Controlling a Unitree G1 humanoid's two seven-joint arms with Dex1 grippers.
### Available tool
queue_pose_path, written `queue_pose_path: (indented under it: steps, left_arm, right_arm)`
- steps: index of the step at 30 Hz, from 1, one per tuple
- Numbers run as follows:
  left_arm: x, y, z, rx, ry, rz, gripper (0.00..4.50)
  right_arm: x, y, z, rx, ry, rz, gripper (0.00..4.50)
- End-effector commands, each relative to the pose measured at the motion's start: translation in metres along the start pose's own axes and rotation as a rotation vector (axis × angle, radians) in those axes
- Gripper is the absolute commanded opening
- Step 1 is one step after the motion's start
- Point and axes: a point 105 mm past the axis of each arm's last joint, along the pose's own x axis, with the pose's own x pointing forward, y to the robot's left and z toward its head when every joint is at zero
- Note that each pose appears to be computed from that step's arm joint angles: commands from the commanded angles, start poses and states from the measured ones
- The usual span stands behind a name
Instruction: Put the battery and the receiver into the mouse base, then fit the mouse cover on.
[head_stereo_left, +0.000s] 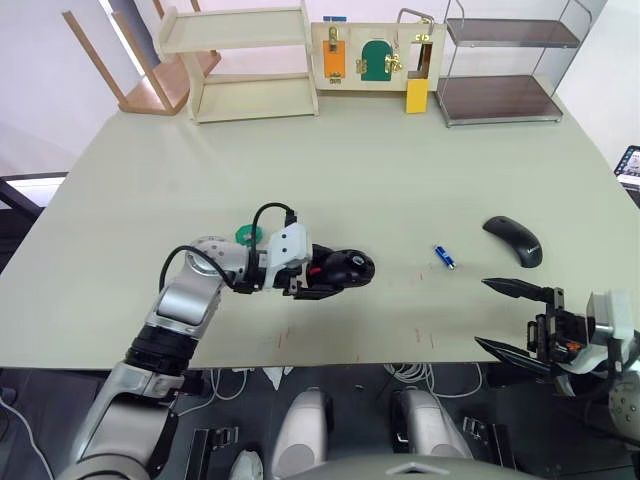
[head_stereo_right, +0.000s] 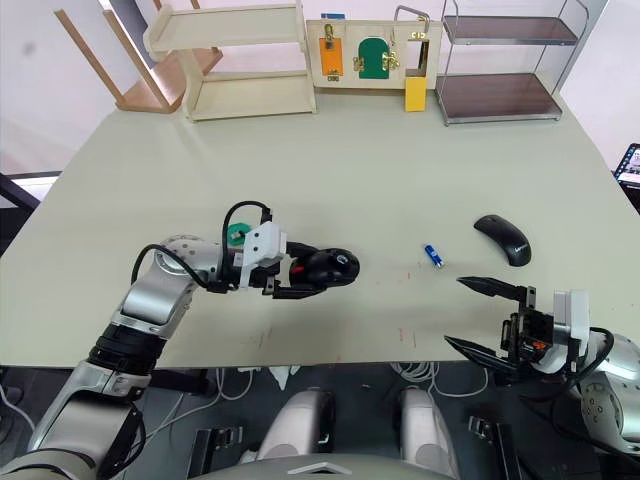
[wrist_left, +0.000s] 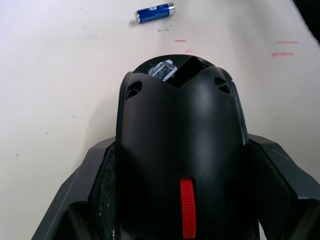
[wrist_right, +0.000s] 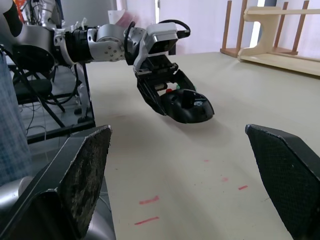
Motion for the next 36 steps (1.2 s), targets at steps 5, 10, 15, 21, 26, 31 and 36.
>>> queue_pose_path:
  steps: [5, 10, 15, 21, 26, 31, 36]
  left_arm:
    - [0.018, -0.011, -0.003, 0.076, 0.034, -0.035, 2.92]
    - [0.029, -0.014, -0.014, 0.061, 0.077, -0.043, 2.92]
    - [0.035, -0.02, -0.015, 0.033, 0.098, -0.069, 2.92]
    - [0.037, -0.019, -0.014, 0.025, 0.111, -0.077, 2.92]
    - [0.038, -0.018, -0.012, 0.018, 0.114, -0.09, 2.92]
    - [0.039, -0.019, -0.008, 0.001, 0.113, -0.105, 2.92]
    - [0.038, -0.018, -0.009, -0.016, 0.135, -0.115, 2.92]
  right_arm:
    - [0.0, 0.002, 0.007, -0.029, 0.006, 0.017, 4.5]
    - [0.002, -0.008, -0.011, -0.014, 0.14, -0.099, 4.5]
    - [0.009, -0.026, -0.022, -0.005, 0.231, -0.273, 4.5]
    - [0.028, -0.045, -0.029, 0.021, 0.297, -0.417, 4.5]
    - [0.035, -0.061, -0.041, 0.057, 0.393, -0.526, 4.5]
    - [0.035, -0.074, -0.048, 0.089, 0.454, -0.61, 4.5]
    - [0.031, -0.08, -0.057, 0.095, 0.528, -0.671, 4.5]
